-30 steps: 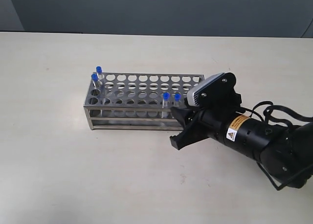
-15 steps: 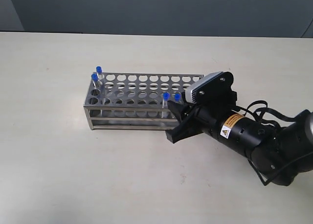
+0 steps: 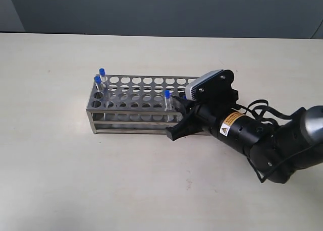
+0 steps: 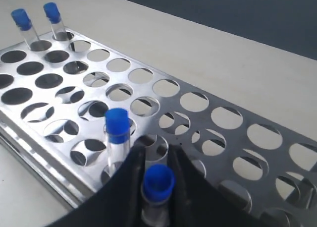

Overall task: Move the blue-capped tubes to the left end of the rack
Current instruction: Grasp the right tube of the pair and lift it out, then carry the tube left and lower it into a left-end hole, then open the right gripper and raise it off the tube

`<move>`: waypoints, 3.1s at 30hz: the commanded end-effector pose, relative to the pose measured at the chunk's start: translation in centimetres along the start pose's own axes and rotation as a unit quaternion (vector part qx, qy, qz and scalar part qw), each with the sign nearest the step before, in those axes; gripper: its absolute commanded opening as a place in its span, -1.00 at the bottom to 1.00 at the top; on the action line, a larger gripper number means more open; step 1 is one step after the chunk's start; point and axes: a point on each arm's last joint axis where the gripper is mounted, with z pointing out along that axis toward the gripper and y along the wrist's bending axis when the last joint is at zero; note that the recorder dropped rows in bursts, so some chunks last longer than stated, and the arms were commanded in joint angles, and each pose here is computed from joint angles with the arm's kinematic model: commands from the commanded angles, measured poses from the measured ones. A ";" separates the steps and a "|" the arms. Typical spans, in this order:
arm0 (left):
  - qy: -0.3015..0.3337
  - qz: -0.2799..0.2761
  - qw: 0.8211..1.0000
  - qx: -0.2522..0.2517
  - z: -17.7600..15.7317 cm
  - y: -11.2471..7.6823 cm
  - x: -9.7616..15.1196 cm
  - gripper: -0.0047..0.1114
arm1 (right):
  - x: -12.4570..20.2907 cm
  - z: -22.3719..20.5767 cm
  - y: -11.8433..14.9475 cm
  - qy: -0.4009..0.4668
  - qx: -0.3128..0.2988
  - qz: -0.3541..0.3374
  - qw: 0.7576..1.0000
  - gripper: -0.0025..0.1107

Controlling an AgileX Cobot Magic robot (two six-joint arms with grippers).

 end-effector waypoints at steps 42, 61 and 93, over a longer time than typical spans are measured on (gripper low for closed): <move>-0.001 -0.001 1.000 0.001 0.0 0.0 0.0 -0.90 | -11.7 10.2 7.5 -0.045 -0.237 -0.065 0.968 -0.96; -0.001 -0.001 1.000 0.001 0.0 0.0 0.0 -0.90 | -8.3 12.4 7.4 0.006 -0.224 -0.074 0.972 -0.96; -0.001 -0.001 1.000 0.001 0.0 0.0 0.0 -0.90 | -9.3 11.8 6.5 0.036 -0.181 -0.105 0.977 -0.14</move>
